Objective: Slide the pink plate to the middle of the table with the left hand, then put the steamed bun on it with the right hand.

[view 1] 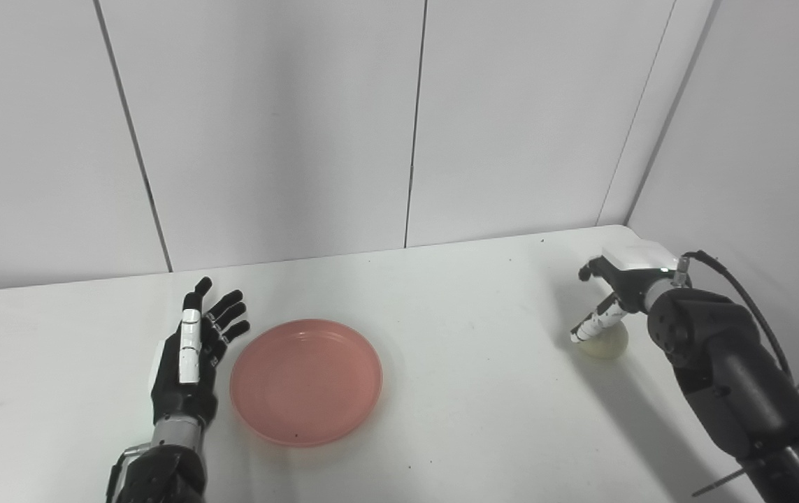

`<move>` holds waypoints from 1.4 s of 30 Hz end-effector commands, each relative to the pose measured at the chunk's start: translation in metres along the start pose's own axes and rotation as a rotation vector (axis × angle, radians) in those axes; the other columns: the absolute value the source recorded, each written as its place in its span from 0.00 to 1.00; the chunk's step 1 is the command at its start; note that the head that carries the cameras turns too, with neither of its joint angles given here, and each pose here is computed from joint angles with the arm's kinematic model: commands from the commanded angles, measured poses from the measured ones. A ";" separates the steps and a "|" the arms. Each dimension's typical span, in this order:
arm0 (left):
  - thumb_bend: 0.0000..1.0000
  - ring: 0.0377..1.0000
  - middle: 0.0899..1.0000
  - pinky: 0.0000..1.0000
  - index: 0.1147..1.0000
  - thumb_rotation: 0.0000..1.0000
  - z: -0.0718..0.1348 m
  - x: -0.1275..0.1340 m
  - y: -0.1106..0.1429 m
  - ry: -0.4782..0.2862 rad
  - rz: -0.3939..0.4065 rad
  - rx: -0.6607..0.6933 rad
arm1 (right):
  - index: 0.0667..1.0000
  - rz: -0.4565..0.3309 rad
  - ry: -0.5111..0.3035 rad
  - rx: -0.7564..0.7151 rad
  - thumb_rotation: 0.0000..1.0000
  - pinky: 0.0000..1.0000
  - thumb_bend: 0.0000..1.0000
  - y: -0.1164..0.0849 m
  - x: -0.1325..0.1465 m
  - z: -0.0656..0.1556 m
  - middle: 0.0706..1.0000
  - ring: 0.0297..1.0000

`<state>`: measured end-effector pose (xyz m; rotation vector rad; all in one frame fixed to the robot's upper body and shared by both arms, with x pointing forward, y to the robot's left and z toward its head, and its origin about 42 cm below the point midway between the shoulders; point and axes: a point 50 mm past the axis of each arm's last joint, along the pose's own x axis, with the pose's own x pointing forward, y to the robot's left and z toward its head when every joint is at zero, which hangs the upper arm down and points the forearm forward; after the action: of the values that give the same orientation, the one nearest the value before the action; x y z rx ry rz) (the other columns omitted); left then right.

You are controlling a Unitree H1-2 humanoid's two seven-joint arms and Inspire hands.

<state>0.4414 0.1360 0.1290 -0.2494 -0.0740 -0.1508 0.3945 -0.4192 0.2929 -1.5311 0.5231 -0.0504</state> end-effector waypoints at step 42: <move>0.65 0.82 0.81 0.80 0.93 0.94 -0.010 -0.008 -0.005 0.048 -0.013 0.009 | 0.47 0.140 0.021 -0.082 0.00 0.23 0.53 -0.004 0.015 -0.012 0.37 0.26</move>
<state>0.4394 0.1334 0.1292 -0.2392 -0.0713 -0.1646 0.4080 -0.4280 0.2753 -1.5774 0.6568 0.0952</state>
